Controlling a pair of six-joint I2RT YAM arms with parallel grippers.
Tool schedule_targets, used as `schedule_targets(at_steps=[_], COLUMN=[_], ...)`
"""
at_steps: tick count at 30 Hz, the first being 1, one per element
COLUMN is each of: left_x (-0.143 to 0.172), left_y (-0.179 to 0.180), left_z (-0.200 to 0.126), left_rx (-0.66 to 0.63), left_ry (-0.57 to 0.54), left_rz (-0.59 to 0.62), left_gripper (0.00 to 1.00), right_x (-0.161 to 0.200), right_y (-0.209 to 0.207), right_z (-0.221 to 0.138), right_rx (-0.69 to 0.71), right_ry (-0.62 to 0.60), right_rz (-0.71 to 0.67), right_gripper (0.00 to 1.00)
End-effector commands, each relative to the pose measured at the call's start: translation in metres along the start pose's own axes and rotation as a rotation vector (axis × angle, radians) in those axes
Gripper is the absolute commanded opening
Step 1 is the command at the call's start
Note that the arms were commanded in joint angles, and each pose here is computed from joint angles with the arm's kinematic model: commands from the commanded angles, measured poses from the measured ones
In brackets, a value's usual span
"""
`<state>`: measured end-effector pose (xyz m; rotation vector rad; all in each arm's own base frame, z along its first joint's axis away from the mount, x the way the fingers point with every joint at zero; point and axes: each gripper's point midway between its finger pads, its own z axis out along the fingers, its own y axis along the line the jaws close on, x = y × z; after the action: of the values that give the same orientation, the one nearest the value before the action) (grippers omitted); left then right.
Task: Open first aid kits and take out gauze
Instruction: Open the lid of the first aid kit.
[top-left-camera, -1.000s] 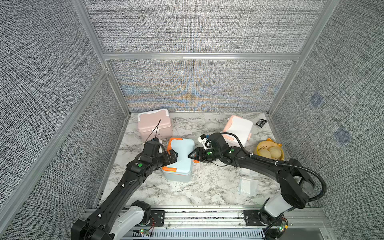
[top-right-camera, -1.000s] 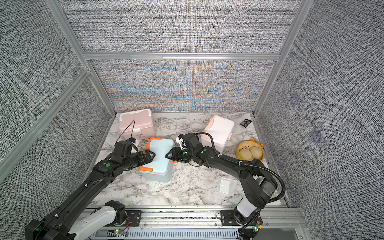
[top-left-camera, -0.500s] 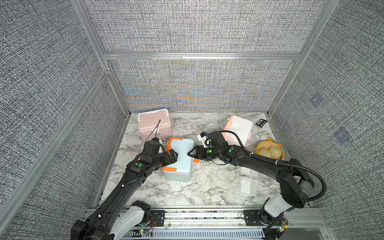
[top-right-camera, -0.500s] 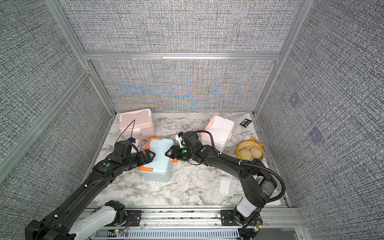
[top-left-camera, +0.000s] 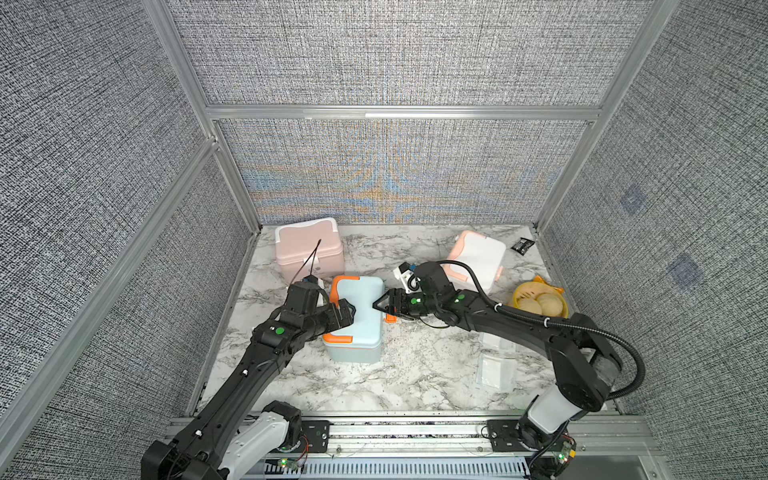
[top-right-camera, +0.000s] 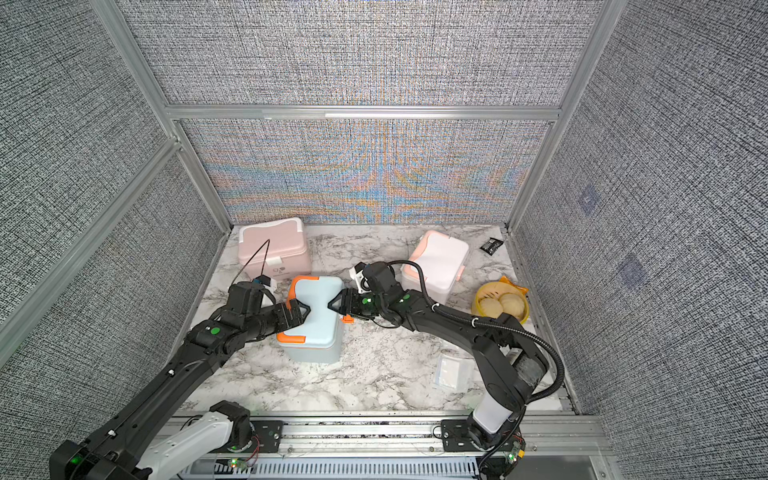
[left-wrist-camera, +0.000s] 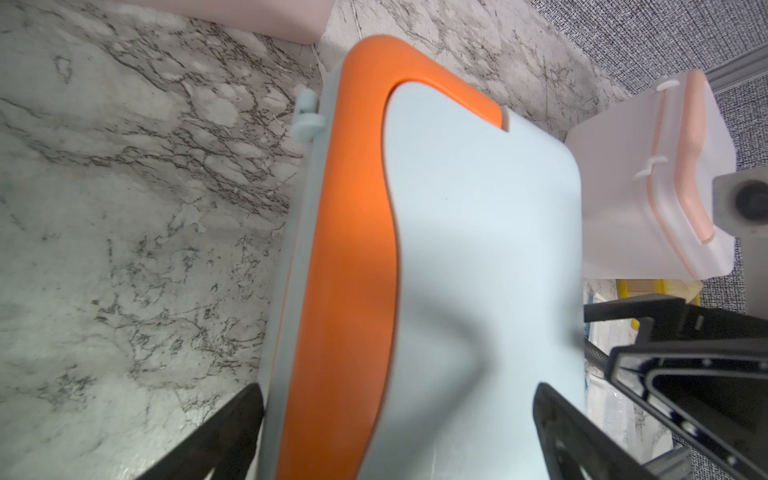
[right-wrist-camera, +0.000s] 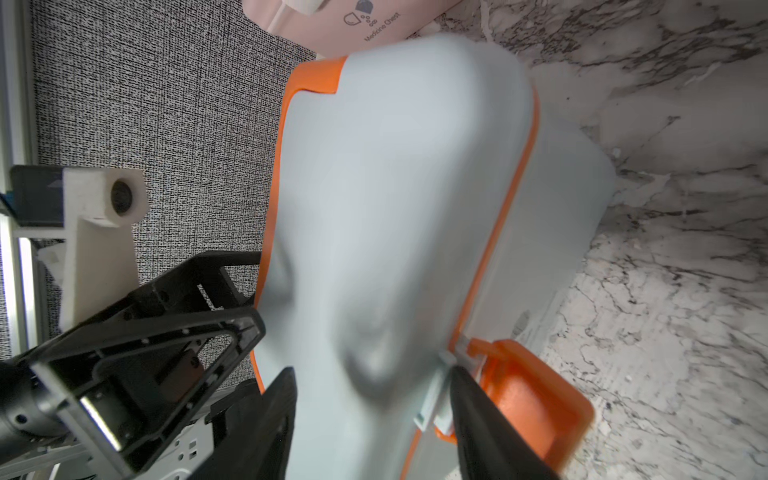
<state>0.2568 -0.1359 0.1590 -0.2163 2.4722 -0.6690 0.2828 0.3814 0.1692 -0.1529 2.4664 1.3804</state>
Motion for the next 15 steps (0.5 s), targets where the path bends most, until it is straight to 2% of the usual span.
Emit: schedule_targets(at_steps=[1, 5, 15], left_x=[0.002, 0.002, -0.005], left_y=[-0.010, -0.017, -0.021], left_z=[0.002, 0.003, -0.011], left_rx=[0.062, 0.113, 0.114], left_ry=[0.012, 0.002, -0.032], left_rz=[-0.007, -0.004, 0.001], left_gripper=[1.00, 1.00, 1.00], right_x=[0.005, 0.006, 0.003], right_y=[0.011, 0.017, 0.026], right_z=[0.005, 0.003, -0.014], right_rx=[-0.083, -0.119, -0.141], right_ry=[0.029, 0.026, 0.001], right_rz=[0.073, 0.099, 0.094], right_gripper=[0.61, 0.61, 0.61])
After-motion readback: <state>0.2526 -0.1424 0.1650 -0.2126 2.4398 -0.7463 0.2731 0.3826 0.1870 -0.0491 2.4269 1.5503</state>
